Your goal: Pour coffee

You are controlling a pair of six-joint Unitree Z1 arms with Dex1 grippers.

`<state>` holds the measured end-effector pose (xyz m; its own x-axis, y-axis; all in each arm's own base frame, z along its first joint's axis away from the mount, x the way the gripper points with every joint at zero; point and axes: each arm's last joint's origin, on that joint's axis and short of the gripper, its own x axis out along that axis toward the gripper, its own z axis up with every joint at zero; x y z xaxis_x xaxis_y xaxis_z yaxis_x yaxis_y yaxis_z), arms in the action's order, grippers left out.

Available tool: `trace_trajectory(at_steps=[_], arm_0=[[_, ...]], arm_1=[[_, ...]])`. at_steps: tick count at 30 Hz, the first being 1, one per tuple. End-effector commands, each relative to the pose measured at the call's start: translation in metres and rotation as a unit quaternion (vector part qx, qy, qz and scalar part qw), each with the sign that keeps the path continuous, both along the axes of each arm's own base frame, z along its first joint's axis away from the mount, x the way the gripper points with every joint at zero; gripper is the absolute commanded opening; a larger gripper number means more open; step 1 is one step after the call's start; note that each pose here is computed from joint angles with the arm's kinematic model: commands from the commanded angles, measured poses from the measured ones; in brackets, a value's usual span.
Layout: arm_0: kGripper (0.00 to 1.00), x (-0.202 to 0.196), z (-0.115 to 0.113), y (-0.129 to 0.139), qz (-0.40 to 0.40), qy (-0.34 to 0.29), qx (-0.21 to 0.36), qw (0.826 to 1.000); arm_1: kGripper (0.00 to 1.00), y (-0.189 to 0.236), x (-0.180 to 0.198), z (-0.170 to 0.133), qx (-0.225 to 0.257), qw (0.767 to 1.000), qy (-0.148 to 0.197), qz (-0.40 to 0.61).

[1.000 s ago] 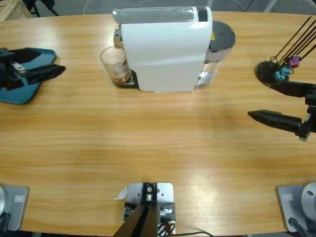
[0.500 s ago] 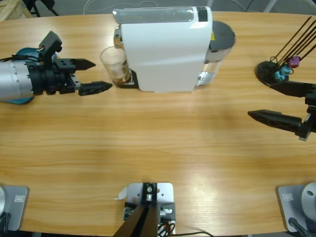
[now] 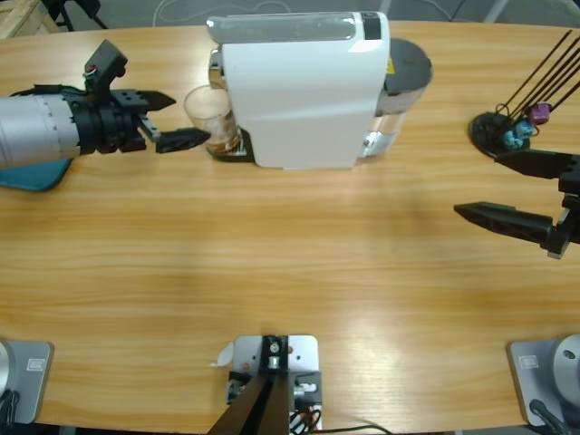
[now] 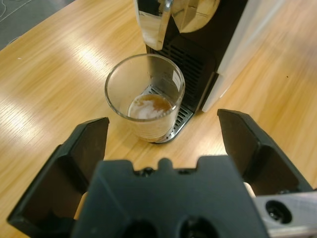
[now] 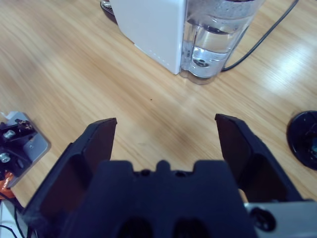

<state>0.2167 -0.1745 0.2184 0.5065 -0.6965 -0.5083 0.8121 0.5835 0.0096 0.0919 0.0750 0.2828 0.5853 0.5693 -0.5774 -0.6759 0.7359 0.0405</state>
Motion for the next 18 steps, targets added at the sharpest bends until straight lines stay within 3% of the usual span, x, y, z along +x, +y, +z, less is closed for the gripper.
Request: trace_trajectory(at_steps=[1, 18], arm_0=[[0.959, 0.021, -0.021, -0.015, -0.001, 0.02, 0.014, 1.0], [0.952, 0.049, -0.036, -0.032, -0.017, 0.033, 0.004, 0.999]], arm_1=[[0.872, 0.005, 0.002, -0.006, -0.01, 1.0, 0.02, 0.019], [0.872, 0.006, 0.003, -0.007, -0.012, 0.999, 0.023, 0.02]])
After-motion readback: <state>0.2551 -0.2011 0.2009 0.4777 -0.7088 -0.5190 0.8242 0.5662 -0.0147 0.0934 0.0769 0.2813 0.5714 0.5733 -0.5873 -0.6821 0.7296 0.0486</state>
